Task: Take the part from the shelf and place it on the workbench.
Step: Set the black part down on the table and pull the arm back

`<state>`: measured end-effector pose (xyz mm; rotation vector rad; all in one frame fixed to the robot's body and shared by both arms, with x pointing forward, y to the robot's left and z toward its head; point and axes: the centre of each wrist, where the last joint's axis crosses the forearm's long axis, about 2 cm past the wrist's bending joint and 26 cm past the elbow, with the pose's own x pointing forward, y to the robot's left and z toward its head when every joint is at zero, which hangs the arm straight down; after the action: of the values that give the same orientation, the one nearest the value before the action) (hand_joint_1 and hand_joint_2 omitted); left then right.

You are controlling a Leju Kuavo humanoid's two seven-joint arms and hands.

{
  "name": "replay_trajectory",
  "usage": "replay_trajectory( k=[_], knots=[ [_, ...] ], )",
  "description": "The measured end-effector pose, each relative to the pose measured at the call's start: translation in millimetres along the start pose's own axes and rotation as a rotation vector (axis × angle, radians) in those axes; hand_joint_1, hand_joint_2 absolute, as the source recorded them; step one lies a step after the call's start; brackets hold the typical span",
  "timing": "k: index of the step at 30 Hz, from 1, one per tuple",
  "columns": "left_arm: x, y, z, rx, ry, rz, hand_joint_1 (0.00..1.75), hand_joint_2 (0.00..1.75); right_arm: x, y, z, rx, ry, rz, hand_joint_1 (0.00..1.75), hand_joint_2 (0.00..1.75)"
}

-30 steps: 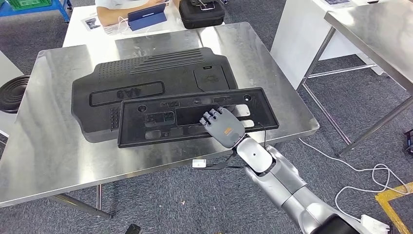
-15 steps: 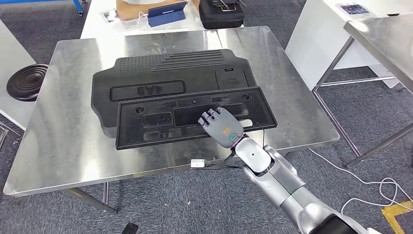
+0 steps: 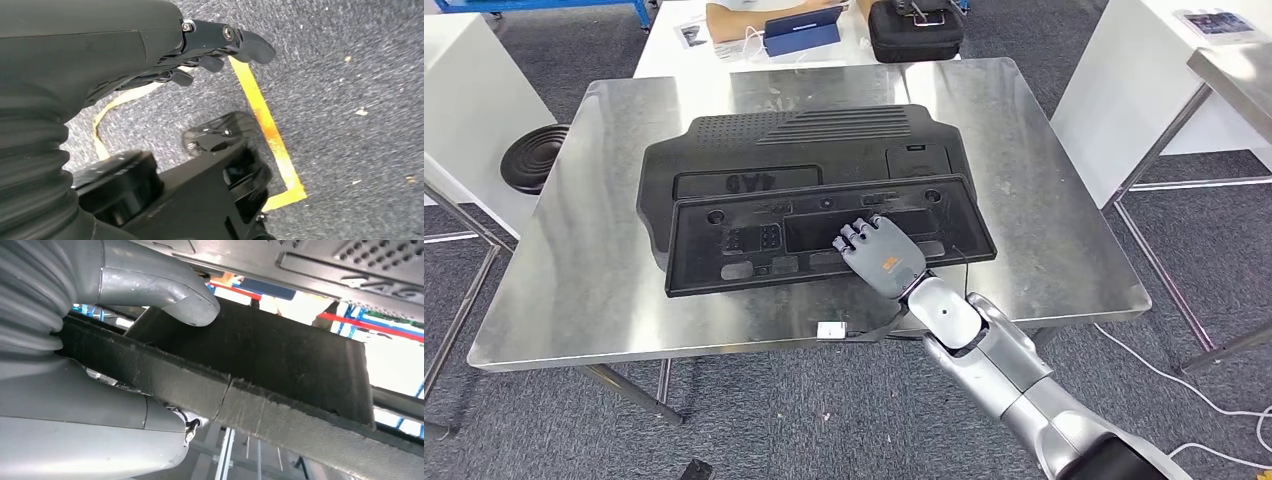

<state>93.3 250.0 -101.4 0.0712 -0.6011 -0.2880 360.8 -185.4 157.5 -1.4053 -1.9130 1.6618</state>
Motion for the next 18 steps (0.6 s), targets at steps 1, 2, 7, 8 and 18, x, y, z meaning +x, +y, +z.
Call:
replay_trajectory(
  k=[1, 2, 7, 8, 18],
  knots=[
    [0, 0, 0, 0.000, -0.001, 0.000, 0.00, 1.75, 0, 0, 0, 0.001, 0.000, 0.000, 1.75, 1.75],
    [0, 0, 0, 0.000, 0.000, 0.000, 0.00, 1.75, 1, 1, 1, 0.003, -0.001, -0.001, 1.75, 1.75],
    [1, 1, -1, 0.001, -0.003, -0.001, 0.00, 1.75, 2, 1, 1, 0.005, -0.007, -0.001, 1.75, 1.75],
    [2, 1, -1, 0.001, -0.005, 0.000, 0.00, 1.75, 2, 1, 1, 0.004, -0.006, 0.001, 1.75, 1.75],
    [-1, -1, 0, 0.003, -0.009, 0.014, 0.00, 1.75, -8, 0, 0, 0.026, 0.146, 0.025, 1.75, 1.75]
  ],
)
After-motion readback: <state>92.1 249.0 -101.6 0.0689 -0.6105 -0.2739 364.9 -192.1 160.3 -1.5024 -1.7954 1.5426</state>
